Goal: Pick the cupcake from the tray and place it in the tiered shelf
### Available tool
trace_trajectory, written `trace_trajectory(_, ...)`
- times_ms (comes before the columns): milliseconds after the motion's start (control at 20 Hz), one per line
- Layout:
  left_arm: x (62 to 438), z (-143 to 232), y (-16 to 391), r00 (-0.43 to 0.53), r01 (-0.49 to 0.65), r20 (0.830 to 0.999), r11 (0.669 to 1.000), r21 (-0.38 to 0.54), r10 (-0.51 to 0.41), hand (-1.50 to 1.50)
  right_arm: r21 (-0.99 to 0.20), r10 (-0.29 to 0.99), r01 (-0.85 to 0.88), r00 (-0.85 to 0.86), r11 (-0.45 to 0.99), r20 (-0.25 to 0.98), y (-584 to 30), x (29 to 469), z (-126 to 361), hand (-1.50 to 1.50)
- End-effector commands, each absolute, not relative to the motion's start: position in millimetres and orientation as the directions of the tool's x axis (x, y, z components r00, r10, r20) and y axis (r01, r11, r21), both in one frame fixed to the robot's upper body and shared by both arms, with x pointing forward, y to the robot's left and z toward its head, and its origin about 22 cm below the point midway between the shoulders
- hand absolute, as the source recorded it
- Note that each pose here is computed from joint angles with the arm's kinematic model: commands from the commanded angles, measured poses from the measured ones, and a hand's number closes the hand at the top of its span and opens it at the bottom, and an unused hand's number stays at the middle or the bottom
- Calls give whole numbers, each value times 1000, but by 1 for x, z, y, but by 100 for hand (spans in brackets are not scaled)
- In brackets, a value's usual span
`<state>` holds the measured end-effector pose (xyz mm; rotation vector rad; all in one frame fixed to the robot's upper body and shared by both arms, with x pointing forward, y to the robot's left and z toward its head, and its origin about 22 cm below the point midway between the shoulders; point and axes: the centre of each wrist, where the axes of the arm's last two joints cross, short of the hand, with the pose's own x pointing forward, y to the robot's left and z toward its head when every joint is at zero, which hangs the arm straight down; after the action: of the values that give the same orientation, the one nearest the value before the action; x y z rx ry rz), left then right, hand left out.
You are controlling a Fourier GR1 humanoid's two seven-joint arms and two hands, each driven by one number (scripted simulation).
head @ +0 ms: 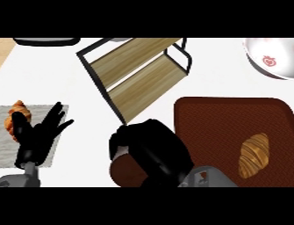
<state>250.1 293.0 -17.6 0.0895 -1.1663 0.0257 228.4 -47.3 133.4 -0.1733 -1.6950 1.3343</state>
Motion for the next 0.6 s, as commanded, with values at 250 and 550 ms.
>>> trace_trajectory(250,231,-31,290,428,-81,904,995,56,-16,0,-803,519,-277,-642,528,563,-115,205,256,150)
trace_trajectory(550,239,-25,293,447,-88,894,994,66,-20,0,-771,530,-235,-608,592,592,-127,223,314,150)
